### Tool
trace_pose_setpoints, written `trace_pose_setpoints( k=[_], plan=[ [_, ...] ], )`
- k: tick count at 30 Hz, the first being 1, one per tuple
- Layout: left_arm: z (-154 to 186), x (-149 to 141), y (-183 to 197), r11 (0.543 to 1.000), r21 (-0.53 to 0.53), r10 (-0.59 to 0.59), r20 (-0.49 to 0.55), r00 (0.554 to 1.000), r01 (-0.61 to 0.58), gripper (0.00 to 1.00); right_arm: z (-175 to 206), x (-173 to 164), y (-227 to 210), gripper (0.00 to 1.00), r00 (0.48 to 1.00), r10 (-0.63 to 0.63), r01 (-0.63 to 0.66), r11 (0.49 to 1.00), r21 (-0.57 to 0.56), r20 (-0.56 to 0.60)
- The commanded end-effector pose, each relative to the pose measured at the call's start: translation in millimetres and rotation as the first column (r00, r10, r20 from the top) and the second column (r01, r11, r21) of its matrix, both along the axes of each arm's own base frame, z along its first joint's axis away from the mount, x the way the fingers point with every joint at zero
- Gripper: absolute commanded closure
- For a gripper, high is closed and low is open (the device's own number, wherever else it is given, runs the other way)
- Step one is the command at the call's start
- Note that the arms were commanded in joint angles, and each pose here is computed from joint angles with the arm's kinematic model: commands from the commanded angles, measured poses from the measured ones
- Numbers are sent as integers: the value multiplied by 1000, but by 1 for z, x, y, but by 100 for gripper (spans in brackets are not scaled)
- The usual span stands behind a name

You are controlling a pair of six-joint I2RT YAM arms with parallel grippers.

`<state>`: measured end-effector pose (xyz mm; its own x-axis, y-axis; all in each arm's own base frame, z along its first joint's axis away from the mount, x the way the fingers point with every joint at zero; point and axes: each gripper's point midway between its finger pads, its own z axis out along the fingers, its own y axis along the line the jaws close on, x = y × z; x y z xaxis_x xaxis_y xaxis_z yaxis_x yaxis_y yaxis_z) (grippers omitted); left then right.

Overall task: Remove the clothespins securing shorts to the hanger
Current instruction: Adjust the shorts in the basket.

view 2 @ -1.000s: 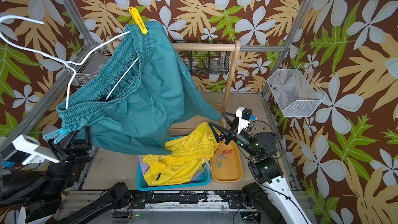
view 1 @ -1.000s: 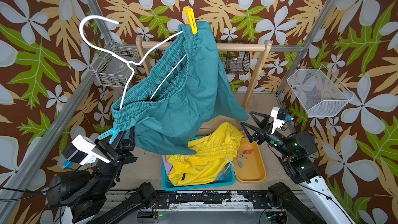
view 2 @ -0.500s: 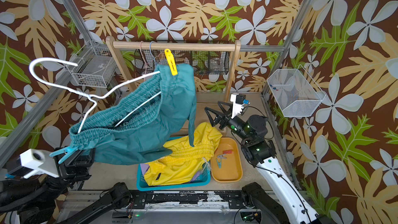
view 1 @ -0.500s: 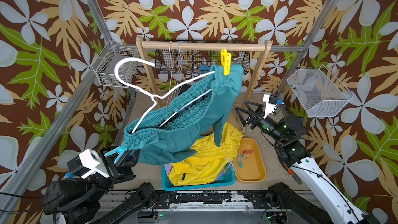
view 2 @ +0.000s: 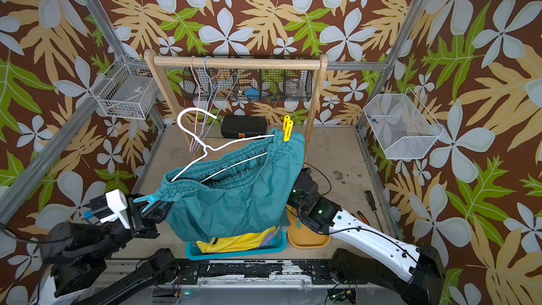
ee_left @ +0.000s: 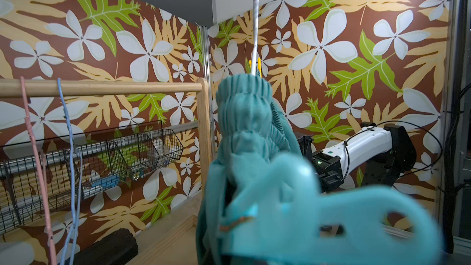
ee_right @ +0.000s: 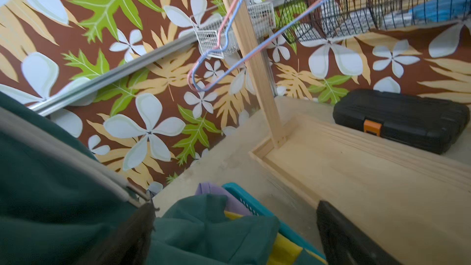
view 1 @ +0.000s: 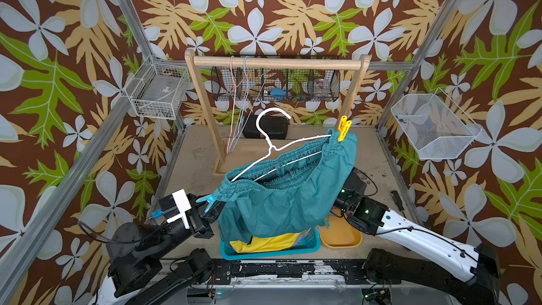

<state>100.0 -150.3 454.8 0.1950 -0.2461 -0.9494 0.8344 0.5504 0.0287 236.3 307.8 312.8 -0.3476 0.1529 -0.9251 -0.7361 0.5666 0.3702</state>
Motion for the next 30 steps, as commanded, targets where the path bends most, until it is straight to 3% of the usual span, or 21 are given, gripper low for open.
trace_pose_setpoints(
  k=[1,9,19,26,30],
  plan=[
    [1,5,-3,1000,-20,7,15,1000,-7,100,-9,9,0,0,997,-67,69,997,46,-33],
    [-47,16,1,990,118,88,-65,994,-80,100,-43,14,-6,0,990,-128,132,990,56,-67],
    [-76,30,12,957,228,205,-81,975,-182,100,-86,30,-27,0,978,-155,164,985,53,-142],
    [-78,52,14,921,266,313,-67,948,-285,100,-83,43,-96,0,945,-300,304,952,14,-128],
    [-79,63,15,901,289,360,-81,929,-324,100,-83,42,-149,0,914,-364,382,921,76,-179]
  ],
)
